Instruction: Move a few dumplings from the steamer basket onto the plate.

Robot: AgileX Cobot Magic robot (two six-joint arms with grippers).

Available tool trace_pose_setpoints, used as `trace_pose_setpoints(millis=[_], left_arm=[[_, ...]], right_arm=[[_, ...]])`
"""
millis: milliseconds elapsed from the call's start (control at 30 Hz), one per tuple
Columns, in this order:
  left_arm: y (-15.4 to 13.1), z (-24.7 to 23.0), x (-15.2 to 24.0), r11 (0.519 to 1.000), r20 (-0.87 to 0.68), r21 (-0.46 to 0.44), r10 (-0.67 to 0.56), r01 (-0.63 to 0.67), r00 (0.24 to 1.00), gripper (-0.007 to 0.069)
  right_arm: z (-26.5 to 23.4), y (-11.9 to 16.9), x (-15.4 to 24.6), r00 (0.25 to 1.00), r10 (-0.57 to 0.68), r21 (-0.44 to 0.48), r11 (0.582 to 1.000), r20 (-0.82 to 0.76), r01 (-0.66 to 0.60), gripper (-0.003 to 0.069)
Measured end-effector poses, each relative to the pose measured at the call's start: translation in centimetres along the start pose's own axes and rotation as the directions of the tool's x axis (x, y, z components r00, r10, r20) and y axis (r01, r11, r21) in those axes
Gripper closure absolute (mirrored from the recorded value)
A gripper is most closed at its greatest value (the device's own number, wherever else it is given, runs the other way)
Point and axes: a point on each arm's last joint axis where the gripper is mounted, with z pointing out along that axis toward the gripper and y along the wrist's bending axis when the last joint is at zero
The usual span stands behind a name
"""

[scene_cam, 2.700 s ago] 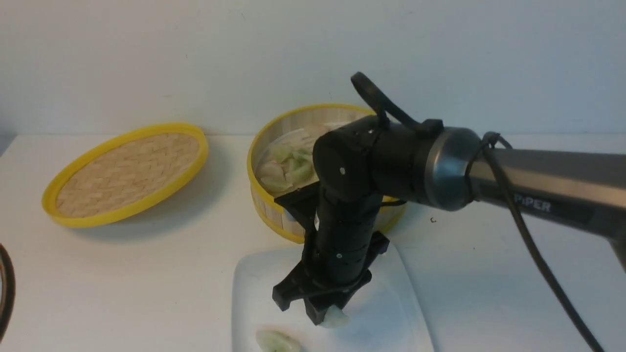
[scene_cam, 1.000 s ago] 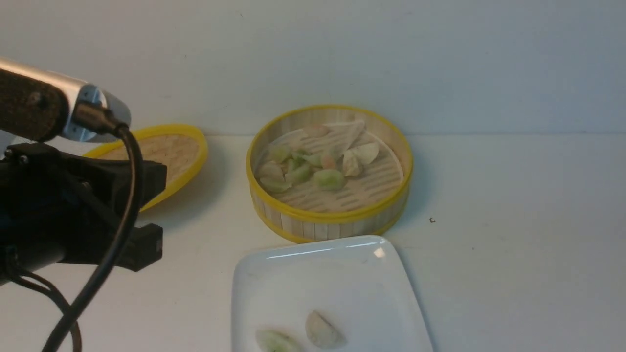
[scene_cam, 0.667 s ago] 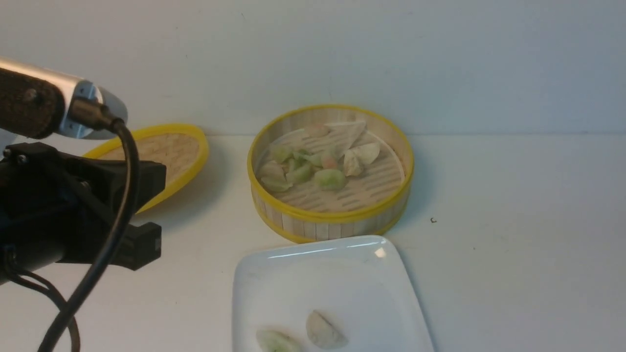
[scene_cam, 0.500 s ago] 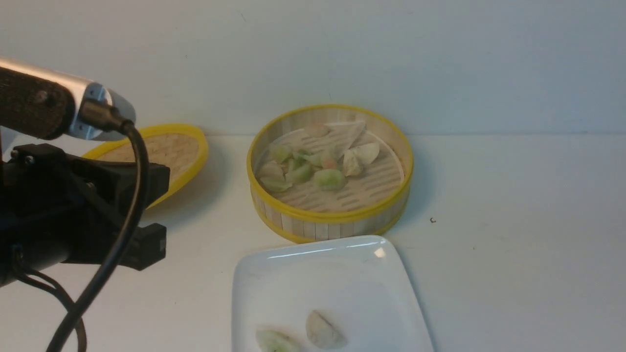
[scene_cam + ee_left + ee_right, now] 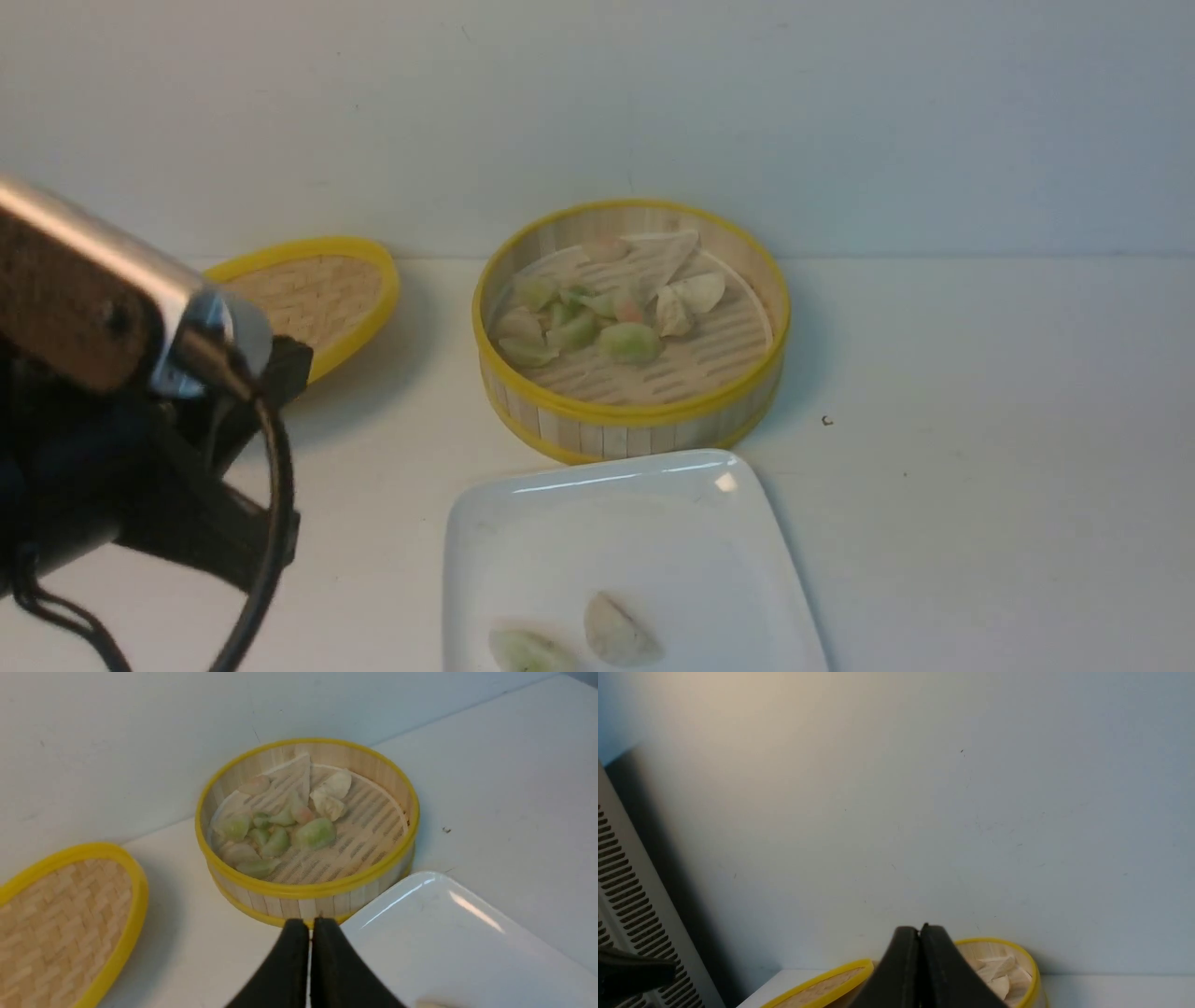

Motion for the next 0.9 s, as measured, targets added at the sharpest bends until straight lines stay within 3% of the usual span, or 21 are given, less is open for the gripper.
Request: trace_pose_setpoints(millis=[167,200,433,633,900], left_arm=[[1.0,-1.6,5.2,0.997,0.091,-0.083,0.001,0.007,0.996,0.0631],[1.4,-2.3,7.5,0.990,0.120,-0.140,-0.013,0.030,0.993,0.0631],[1.4,-3.7,15.9,0.938,0.194,-0.319,-0.076,0.136,0.978,0.0631],[1.6,-3.9,17.7,0.898,0.169,-0.407,-0.108,0.169,0.980,0.0631],[1.4,-3.8,18.8,0.895,0.065,-0.409,-0.165,0.177,0.984,0.0631]], right_arm=[[0.0,0.0,0.0,1.000,0.000,0.000,1.000,0.000,0.000,0.0673],[0.0,0.0,0.0,1.000,0.000,0.000,1.000,0.000,0.000,0.0673],[0.0,0.0,0.0,1.000,0.000,0.000,1.000,0.000,0.000,0.0673],[0.0,0.0,0.0,1.000,0.000,0.001,1.000,-0.001,0.000,0.0673],[0.0,0.0,0.0,1.000,0.000,0.001,1.000,-0.001,0.000,0.0673]])
